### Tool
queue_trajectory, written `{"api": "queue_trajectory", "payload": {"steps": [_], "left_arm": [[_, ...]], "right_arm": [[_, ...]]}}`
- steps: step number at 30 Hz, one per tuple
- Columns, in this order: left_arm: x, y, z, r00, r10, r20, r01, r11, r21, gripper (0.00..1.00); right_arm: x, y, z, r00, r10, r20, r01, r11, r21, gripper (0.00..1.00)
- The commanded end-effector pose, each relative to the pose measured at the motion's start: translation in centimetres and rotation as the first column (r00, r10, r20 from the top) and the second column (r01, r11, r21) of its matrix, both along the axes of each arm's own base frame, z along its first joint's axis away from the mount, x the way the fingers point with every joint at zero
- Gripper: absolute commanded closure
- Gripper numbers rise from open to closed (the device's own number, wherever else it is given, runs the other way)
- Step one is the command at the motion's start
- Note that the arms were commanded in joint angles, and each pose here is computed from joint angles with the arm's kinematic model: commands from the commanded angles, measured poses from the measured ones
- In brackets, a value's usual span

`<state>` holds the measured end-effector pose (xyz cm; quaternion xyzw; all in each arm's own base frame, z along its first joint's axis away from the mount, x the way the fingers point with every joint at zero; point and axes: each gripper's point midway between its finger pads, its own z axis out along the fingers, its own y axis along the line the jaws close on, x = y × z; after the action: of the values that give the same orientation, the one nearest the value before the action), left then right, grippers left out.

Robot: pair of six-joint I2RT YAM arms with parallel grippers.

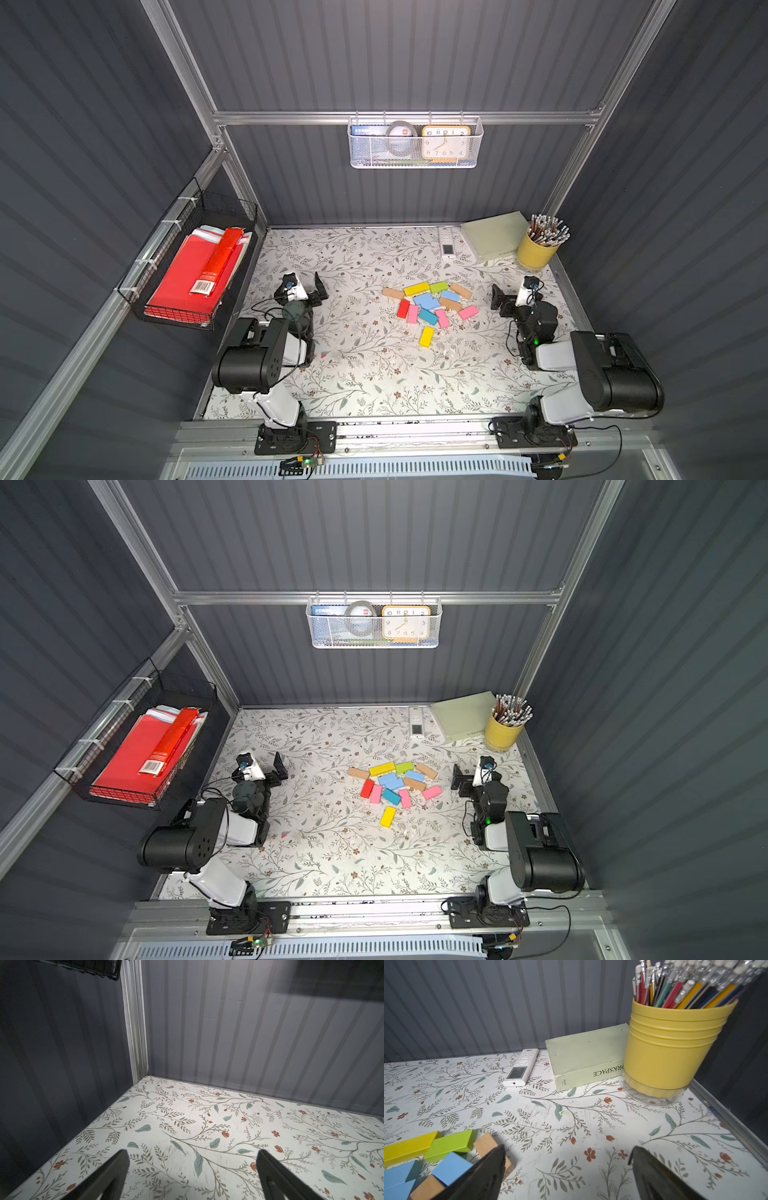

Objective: Assemble the number 8 with building blocks
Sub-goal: Move the building block to the center of the board.

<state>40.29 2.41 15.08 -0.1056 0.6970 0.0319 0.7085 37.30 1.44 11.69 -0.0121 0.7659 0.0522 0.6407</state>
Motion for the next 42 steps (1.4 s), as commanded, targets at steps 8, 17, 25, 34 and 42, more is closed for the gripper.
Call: {"api": "queue_trajectory", "payload": {"steps": [8,17,25,34,42], "left_arm": [[0.6,0.0,0.6,1.0,-0.01,0.021,0.01,1.0,0.022,0.0],[0.5,0.0,0.6,1.0,-0.011,0.02,0.011,1.0,0.022,0.01],[1.5,0.2,1.9,1.0,0.002,-0.021,-0.002,1.0,0.023,0.01],[2.9,-1.9,11.7,0.992,-0.115,0.052,0.121,0.984,-0.127,0.01],[5.7,-8.6,14.3,0.895,-0.438,-0.082,0.423,0.893,-0.153,0.01]], "right_arm": [[0.6,-0.4,0.8,0.999,-0.02,0.028,0.019,1.0,0.016,0.01],[0.7,-0.9,0.7,0.999,-0.049,0.021,0.048,0.999,0.021,0.01],[0.0,-1.7,2.5,0.993,-0.095,0.066,0.093,0.995,0.028,0.08],[-2.2,0.1,9.6,0.992,-0.048,0.12,0.037,0.995,0.096,0.06],[-1.8,8.4,14.5,0.97,0.24,0.026,-0.241,0.96,0.144,0.04]]}}
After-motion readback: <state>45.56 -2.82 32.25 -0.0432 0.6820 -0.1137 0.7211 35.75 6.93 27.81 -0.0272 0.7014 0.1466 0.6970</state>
